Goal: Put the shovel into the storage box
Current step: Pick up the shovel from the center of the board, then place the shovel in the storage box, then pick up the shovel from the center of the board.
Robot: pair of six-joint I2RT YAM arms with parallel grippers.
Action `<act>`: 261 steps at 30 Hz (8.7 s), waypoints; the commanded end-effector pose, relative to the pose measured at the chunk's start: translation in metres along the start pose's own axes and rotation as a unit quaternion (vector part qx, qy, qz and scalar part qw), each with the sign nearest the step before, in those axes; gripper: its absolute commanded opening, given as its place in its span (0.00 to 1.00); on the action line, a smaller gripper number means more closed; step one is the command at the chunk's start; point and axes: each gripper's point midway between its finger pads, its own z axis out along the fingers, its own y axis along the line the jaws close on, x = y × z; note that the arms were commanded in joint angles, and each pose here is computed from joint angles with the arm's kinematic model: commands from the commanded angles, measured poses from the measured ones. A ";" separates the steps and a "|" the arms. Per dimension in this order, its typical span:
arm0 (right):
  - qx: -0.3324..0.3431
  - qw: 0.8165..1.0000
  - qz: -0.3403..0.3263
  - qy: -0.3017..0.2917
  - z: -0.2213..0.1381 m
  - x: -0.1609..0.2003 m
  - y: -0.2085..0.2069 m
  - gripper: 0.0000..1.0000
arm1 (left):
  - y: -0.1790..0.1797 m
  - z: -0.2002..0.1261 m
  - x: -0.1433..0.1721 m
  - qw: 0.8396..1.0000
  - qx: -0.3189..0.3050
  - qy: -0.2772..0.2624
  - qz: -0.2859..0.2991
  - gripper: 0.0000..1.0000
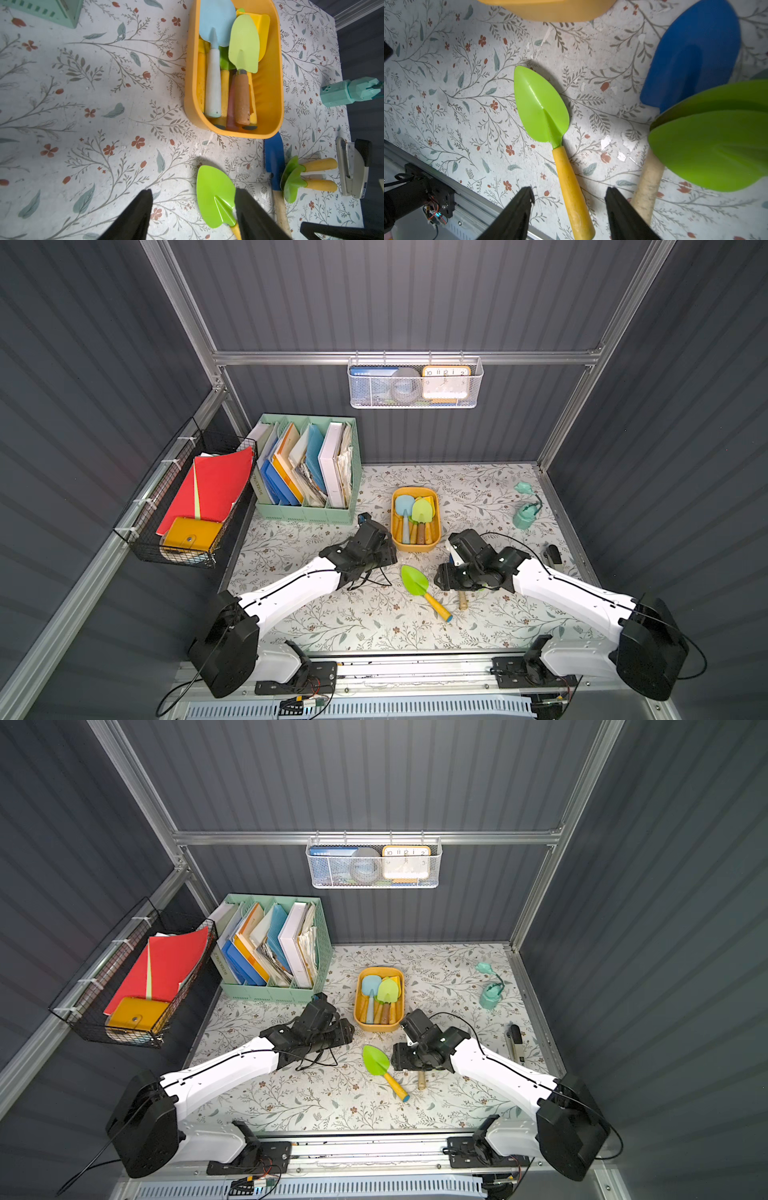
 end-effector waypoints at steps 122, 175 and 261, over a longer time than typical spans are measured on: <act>0.147 0.986 0.032 -0.069 0.069 -0.209 -0.008 0.15 | 0.024 0.027 0.048 0.996 0.001 0.050 -0.073 0.71; 0.093 0.993 0.032 -0.068 -0.001 -0.134 -0.012 0.56 | -0.020 0.027 0.035 0.995 0.084 0.053 -0.017 0.72; 0.131 0.987 0.066 0.062 0.040 0.038 -0.050 0.19 | -0.031 0.049 0.068 0.993 0.081 0.086 0.011 0.72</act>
